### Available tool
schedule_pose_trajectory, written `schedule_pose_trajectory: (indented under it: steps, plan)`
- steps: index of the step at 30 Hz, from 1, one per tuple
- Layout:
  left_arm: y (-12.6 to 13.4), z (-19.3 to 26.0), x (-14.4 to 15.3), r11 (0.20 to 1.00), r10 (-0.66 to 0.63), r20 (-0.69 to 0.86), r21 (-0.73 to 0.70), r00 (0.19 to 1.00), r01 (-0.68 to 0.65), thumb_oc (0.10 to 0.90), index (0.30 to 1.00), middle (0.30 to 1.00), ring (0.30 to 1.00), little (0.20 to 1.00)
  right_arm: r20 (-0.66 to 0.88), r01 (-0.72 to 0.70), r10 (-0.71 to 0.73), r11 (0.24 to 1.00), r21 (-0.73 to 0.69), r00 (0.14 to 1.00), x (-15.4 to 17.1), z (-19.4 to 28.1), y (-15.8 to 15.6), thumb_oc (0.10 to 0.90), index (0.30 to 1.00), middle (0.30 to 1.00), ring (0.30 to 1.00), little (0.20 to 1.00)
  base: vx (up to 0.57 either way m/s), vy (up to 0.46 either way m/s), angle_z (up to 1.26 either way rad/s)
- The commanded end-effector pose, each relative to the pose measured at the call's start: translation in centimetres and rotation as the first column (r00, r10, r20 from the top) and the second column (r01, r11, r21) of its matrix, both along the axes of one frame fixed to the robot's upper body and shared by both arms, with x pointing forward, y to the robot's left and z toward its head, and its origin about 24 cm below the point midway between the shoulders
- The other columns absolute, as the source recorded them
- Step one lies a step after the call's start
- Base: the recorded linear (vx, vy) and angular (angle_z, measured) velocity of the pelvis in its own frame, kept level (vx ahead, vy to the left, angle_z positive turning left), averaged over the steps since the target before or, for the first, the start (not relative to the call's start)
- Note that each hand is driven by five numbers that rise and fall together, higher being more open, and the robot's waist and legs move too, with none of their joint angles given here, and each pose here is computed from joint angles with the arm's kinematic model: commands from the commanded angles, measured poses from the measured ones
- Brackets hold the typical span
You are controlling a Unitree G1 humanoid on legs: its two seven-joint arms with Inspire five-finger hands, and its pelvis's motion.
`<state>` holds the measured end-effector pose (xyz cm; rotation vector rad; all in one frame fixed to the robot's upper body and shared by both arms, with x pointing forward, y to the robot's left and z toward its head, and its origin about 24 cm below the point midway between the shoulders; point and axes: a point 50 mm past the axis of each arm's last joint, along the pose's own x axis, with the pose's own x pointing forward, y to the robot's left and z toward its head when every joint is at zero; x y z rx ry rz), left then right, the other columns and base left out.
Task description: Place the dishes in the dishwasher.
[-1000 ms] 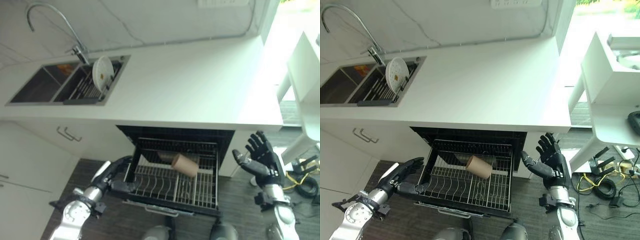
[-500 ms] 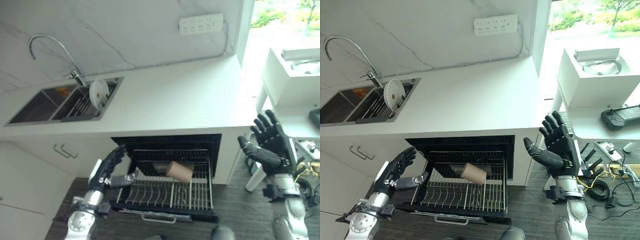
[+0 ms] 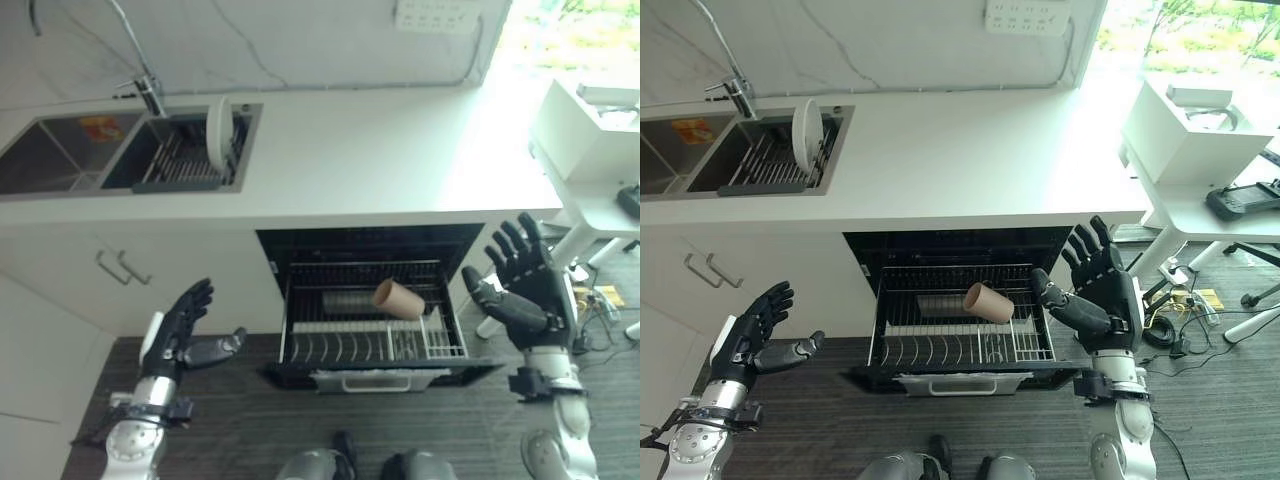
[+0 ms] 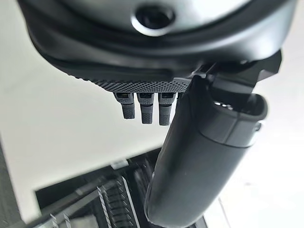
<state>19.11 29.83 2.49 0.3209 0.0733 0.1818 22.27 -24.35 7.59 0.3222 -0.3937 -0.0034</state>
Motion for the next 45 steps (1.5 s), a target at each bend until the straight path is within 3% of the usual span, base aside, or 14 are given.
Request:
schedule_pose_trajectory:
  steps: [1,13,19,25,26,29,30,31,35,39,45]
  plan:
    - [1.2,5.3,1.2,0.997,0.006,0.276,0.076,0.961,-0.028,0.800,0.900,0.900,0.900,0.900,0.260,-0.027,0.034,0.999,-0.033,0.965,1.0,4.7,-0.7,0.800,0.900,0.900,0.900,0.900,0.02,-0.065,-0.30]
    - [-1.0,2.7,2.2,0.999,-0.034,0.155,-0.014,0.987,0.037,0.800,0.900,0.900,0.900,0.900,0.272,-0.110,0.159,0.976,-0.186,0.949,1.9,6.3,0.3,0.800,0.900,0.900,0.900,0.900,0.03,0.164,0.13]
    - [-2.2,1.9,3.3,0.987,-0.125,0.097,-0.092,0.987,0.133,0.800,0.900,0.900,0.900,0.900,0.295,-0.039,0.088,0.985,-0.170,0.951,1.1,6.3,-0.1,0.800,0.900,0.900,0.900,0.900,0.03,0.279,0.16]
    - [-2.8,-0.7,3.0,0.971,-0.123,-0.027,-0.212,0.992,0.114,0.800,0.900,0.900,0.900,0.900,0.291,-0.027,0.070,0.988,-0.150,0.954,1.0,5.9,0.9,0.800,0.900,0.900,0.900,0.900,0.06,0.159,0.05]
    - [-3.1,-2.8,2.5,0.958,-0.103,-0.160,-0.280,0.982,0.055,0.800,0.900,0.900,0.900,0.900,0.296,-0.035,0.073,0.991,-0.130,0.953,1.1,6.1,1.4,0.800,0.900,0.900,0.900,0.900,0.01,0.004,-0.22]
    - [-3.8,-4.5,1.9,0.961,-0.131,-0.295,-0.272,0.946,0.048,0.800,0.900,0.900,0.900,0.900,0.296,-0.067,0.099,0.991,-0.118,0.950,1.6,6.3,1.9,0.800,0.900,0.900,0.900,0.900,-0.01,-0.108,-0.65]
    - [-4.3,-5.5,1.5,0.959,-0.142,-0.369,-0.280,0.918,0.036,0.800,0.900,0.900,0.900,0.900,0.292,-0.077,0.107,0.991,-0.113,0.951,1.7,6.5,1.7,0.800,0.900,0.900,0.900,0.900,-0.04,-0.221,-0.58]
    - [-5.3,-8.2,-0.4,0.948,-0.182,-0.526,-0.319,0.831,0.005,0.800,0.900,0.900,0.900,0.900,0.304,-0.080,0.113,0.990,-0.120,0.946,1.8,6.9,1.7,0.800,0.900,0.900,0.900,0.900,-0.03,-0.182,-0.42]
    - [-6.6,-10.1,-2.4,0.956,-0.217,-0.586,-0.291,0.780,0.047,0.800,0.900,0.900,0.900,0.900,0.318,-0.071,0.102,0.992,-0.108,0.943,1.9,7.6,1.5,0.800,0.900,0.900,0.900,0.900,-0.01,-0.124,-0.13]
    - [-8.3,-12.2,-3.7,0.940,-0.199,-0.597,-0.341,0.777,-0.022,0.800,0.900,0.900,0.900,0.900,0.310,-0.068,0.095,0.993,-0.097,0.946,2.0,7.5,1.5,0.800,0.900,0.900,0.900,0.900,0.01,-0.153,-0.18]
    - [-8.7,-13.5,-4.3,0.957,-0.142,-0.626,-0.284,0.766,-0.055,0.800,0.900,0.900,0.900,0.900,0.286,-0.060,0.073,0.997,-0.056,0.955,1.7,6.6,1.2,0.800,0.900,0.900,0.900,0.900,0.02,-0.059,0.02]
